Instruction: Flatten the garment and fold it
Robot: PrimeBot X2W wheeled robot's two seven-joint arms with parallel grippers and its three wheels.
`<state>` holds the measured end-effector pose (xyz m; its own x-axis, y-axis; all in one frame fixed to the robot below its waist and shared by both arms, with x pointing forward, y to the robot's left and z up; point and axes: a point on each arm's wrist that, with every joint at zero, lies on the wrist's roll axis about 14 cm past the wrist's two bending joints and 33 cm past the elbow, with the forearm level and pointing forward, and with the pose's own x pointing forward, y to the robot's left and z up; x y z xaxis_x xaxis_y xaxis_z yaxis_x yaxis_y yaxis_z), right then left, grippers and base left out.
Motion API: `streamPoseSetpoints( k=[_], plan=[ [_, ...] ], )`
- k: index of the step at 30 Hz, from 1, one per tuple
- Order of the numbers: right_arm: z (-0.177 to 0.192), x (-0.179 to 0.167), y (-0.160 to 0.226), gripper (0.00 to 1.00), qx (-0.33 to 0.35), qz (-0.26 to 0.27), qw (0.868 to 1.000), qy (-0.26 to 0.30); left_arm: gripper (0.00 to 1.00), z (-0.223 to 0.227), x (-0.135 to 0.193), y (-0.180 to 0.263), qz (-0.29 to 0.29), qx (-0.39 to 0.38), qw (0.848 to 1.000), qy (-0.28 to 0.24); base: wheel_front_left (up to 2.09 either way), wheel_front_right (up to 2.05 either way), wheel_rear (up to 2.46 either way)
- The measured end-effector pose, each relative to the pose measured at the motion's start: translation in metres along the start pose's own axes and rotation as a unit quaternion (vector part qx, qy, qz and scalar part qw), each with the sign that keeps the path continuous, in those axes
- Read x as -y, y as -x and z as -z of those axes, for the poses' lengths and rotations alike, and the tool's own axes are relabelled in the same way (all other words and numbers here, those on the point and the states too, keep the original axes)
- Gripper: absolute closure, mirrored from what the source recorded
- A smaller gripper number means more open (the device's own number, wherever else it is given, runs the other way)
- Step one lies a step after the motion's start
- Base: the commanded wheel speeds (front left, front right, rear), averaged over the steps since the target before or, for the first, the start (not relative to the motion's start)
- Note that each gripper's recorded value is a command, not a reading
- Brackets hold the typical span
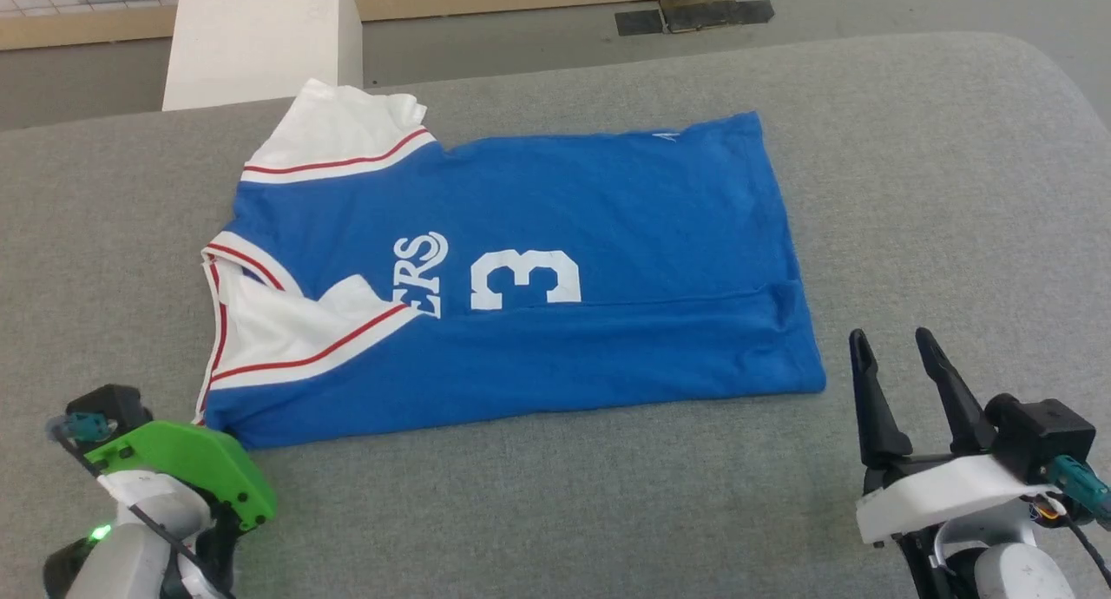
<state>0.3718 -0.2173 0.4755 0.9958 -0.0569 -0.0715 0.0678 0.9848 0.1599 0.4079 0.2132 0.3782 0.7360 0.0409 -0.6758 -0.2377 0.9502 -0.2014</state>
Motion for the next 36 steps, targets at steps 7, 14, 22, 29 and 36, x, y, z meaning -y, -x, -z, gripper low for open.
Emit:
streamPoseSetpoints(
  k=[7, 14, 22, 29, 36],
  plan=[
    [0.026, -0.002, -0.006, 0.00, -0.072, -0.005, 0.997, 0.014, 1.00, 0.002, 0.011, 0.007, 0.022, 0.005, 1.000, 0.004, 0.00, 0.00, 0.00],
    [0.083, -0.001, -0.013, 0.00, -0.285, -0.001, 0.959, 0.000, 1.00, 0.005, 0.015, 0.011, 0.031, 0.018, 0.999, 0.010, 0.00, 0.00, 0.00],
    [0.101, -0.004, -0.021, 0.35, -0.412, -0.003, 0.911, 0.026, 1.00, 0.006, 0.010, 0.012, 0.033, 0.030, 0.999, -0.008, 0.00, 0.00, 0.00],
    [0.094, -0.011, -0.030, 1.00, -0.418, -0.012, 0.908, 0.033, 1.00, 0.003, 0.003, 0.013, 0.026, 0.052, 0.998, -0.018, 0.00, 0.00, 0.00],
    [0.060, -0.014, -0.027, 1.00, -0.315, -0.019, 0.949, 0.013, 1.00, -0.018, -0.005, 0.032, 0.020, 0.122, 0.992, -0.031, 0.00, 0.00, 0.00]
  ],
)
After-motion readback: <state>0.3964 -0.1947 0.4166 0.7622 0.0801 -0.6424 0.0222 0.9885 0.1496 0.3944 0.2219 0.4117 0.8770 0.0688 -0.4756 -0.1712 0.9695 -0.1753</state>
